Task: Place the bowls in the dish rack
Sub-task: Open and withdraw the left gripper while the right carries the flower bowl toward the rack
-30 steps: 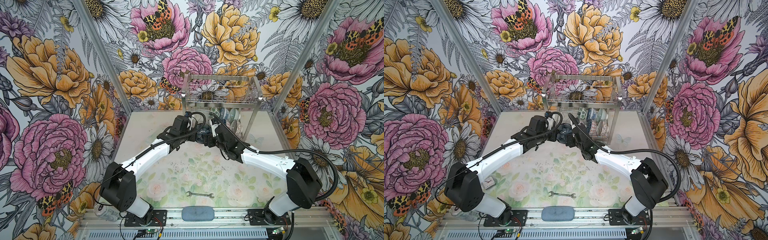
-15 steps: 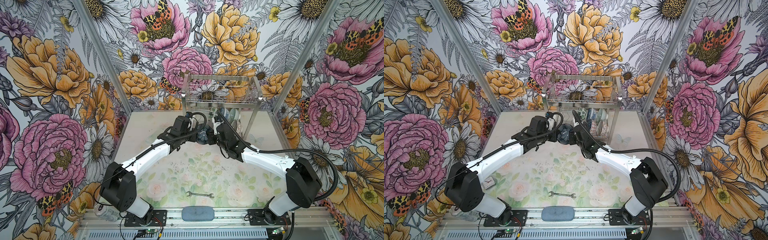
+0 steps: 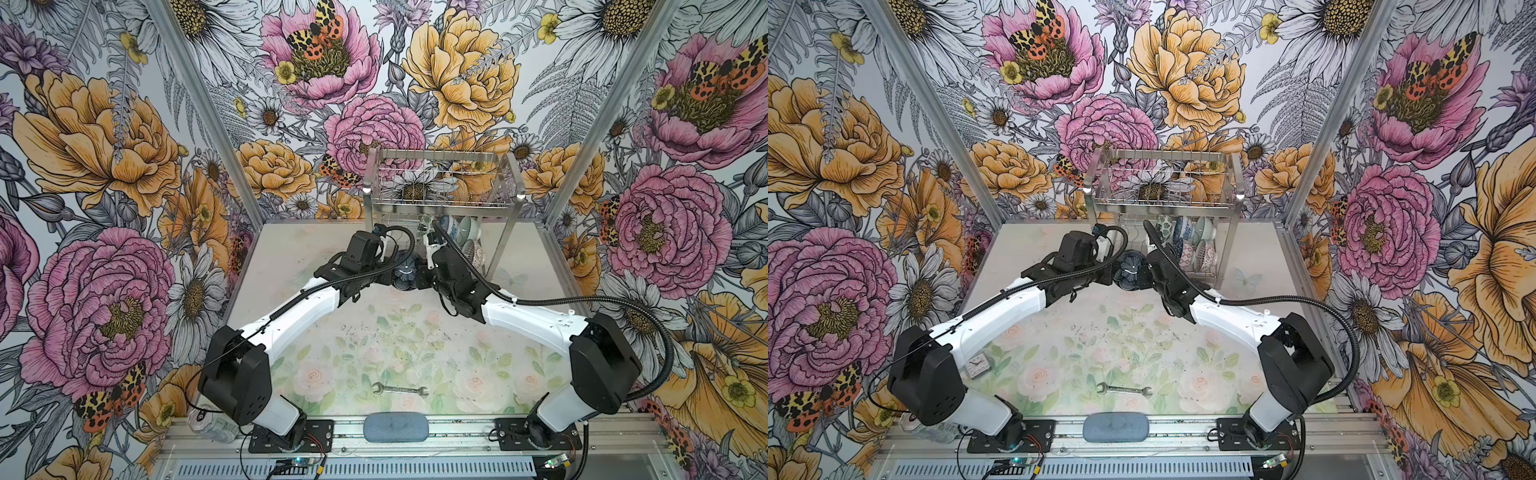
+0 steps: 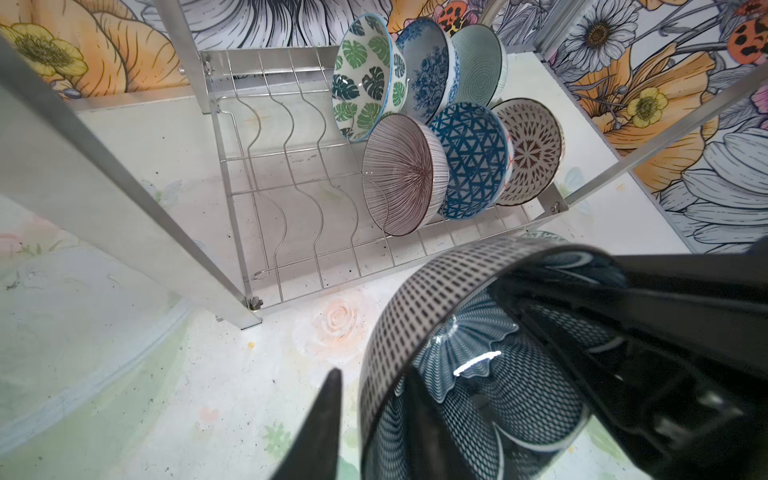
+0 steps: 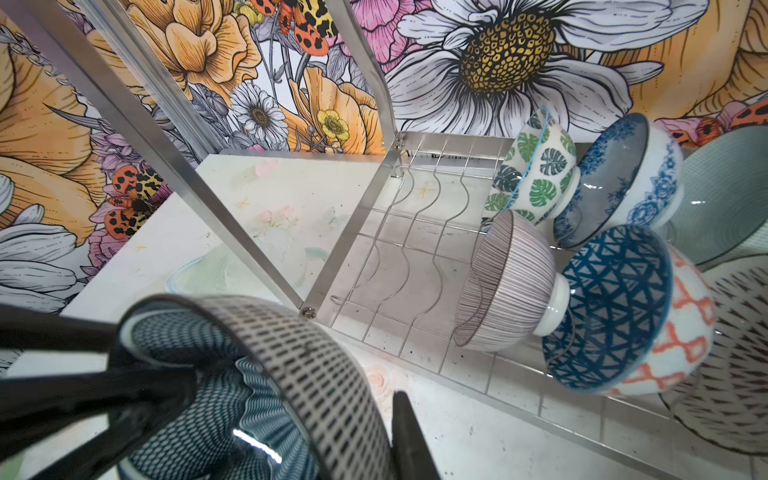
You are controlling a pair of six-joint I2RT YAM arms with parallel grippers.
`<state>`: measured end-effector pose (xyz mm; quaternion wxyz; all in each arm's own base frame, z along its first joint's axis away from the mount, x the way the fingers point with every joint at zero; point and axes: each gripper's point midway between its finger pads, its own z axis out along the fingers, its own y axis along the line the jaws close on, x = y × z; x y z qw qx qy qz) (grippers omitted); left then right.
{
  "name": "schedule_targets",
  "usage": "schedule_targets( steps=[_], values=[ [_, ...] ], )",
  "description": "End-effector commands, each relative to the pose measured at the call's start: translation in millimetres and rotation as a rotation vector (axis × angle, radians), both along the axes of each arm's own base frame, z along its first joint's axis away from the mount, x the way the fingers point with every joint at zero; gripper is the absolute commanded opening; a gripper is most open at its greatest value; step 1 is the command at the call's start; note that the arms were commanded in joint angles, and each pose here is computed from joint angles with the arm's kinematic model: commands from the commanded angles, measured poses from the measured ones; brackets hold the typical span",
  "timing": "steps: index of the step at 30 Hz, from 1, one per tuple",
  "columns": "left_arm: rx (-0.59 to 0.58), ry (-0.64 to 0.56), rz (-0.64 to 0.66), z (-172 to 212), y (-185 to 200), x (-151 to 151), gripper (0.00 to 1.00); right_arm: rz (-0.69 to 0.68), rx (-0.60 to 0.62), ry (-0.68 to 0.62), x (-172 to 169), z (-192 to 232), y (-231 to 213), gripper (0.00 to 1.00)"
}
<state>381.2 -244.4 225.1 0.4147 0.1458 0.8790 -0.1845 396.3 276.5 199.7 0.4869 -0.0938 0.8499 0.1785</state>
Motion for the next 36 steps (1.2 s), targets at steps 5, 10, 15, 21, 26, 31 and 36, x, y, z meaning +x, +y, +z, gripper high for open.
schedule_targets(
  steps=[5,10,15,21,26,31,36],
  values=[
    [-0.001,-0.096,0.012,70.7,33.3,-10.4,0.99,-0.044,-0.058,-0.075,12.5,12.8,-8.1,0.0],
    [0.086,-0.065,0.026,73.9,65.9,-16.4,0.99,-0.067,-0.144,-0.102,22.2,12.8,-9.2,0.0],
    [0.126,-0.063,0.08,70.4,99.6,-19.3,0.99,-0.123,-0.257,-0.15,39.4,19.9,-8.4,0.0],
    [0.113,-0.067,0.122,59.1,117.0,-17.6,0.99,-0.243,-0.403,-0.207,65.4,29.0,-13.3,0.0],
    [0.091,-0.056,0.131,55.3,125.6,-19.9,0.99,-0.339,-0.51,-0.237,87.2,28.4,-16.3,0.0],
    [0.09,-0.089,0.141,63.1,130.4,-25.3,0.99,-0.395,-0.595,-0.264,108.3,23.9,-12.8,0.0],
    [0.09,-0.095,0.148,65.0,132.8,-26.2,0.99,-0.424,-0.641,-0.297,130.7,20.9,-5.3,0.0]
  ],
)
